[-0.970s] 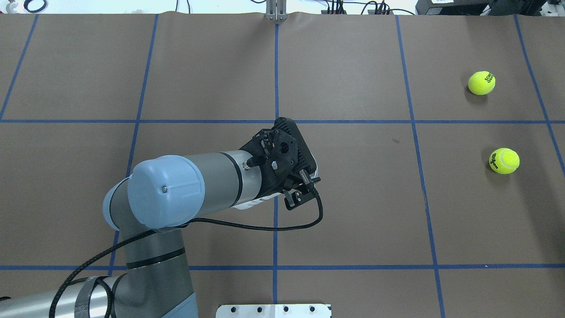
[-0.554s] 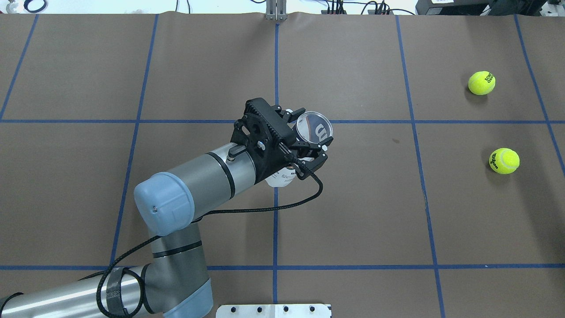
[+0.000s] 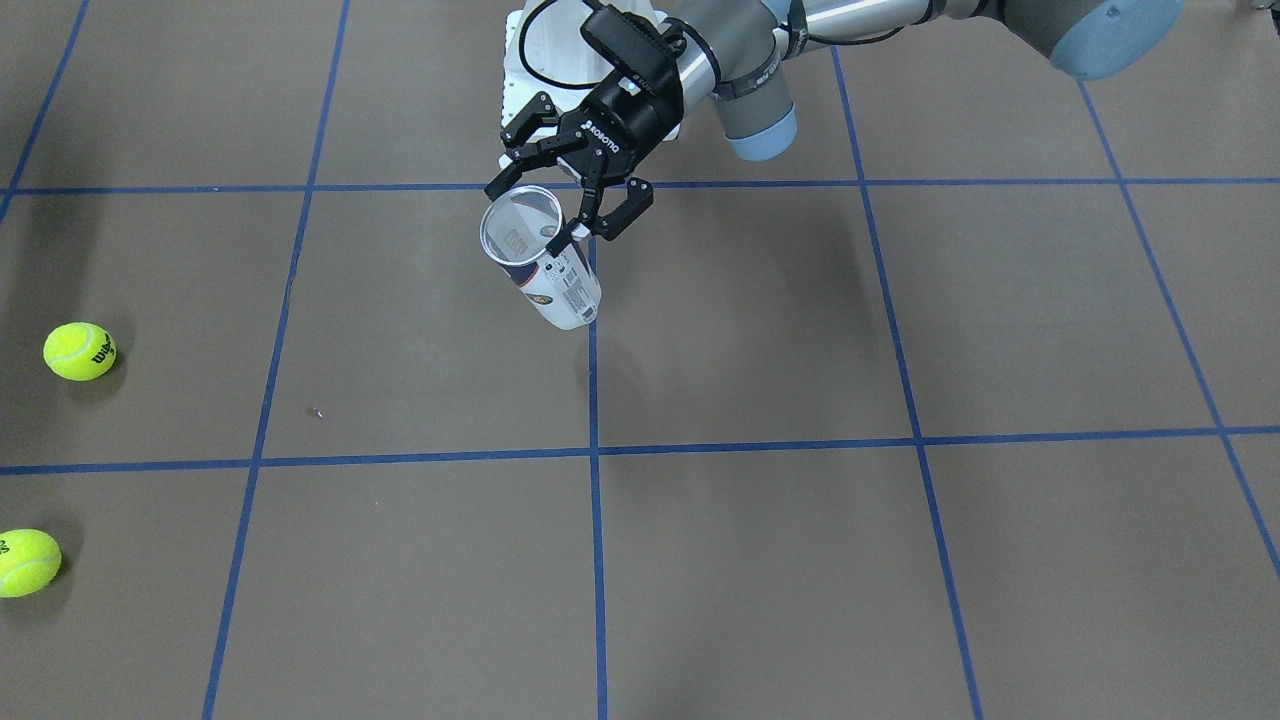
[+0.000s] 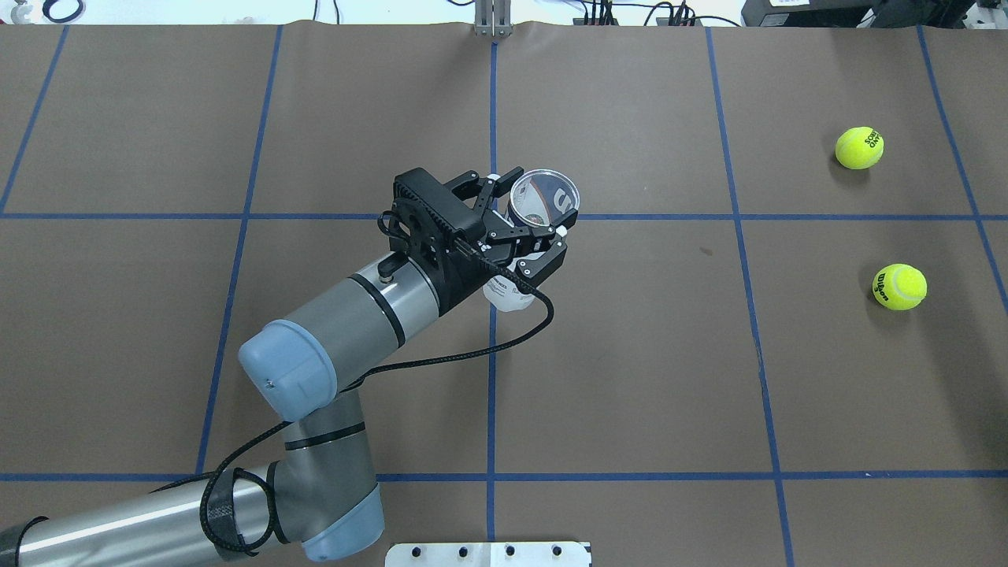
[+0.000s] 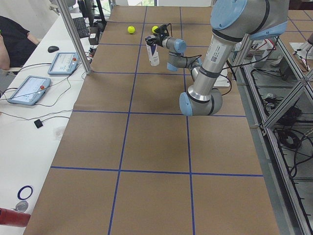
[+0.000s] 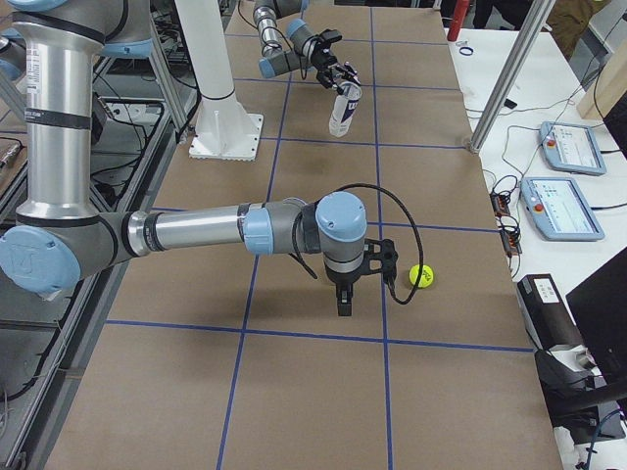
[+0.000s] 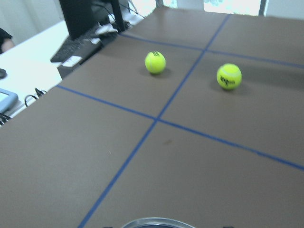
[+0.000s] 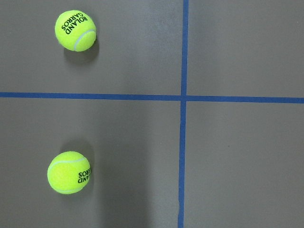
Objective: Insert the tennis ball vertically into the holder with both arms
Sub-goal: 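Lift the can with the left gripper and rotate it upright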
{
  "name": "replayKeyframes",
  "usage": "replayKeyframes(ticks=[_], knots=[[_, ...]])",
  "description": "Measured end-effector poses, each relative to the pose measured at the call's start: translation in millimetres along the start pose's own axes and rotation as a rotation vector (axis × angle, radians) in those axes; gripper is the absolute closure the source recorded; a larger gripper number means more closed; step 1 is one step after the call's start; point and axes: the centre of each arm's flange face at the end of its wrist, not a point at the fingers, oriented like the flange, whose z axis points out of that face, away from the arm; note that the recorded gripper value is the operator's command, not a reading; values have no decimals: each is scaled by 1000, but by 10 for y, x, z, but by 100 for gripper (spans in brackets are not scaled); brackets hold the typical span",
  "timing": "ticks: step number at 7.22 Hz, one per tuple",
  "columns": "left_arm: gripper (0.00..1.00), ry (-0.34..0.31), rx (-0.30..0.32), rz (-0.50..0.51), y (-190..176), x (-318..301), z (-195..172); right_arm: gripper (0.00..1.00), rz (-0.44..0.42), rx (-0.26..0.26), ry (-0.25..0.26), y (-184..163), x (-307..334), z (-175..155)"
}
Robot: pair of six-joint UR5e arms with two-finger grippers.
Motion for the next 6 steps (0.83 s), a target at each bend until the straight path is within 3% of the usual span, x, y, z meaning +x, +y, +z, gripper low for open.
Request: replayKeyframes(ticks=[3,6], knots=[[56,-68,36,0,267,-242,20,1,-1,3,-1,-2,-16,-14],[56,-146,116,-17,380,-449,7,1,-1,3,0,-13,-21,-19]])
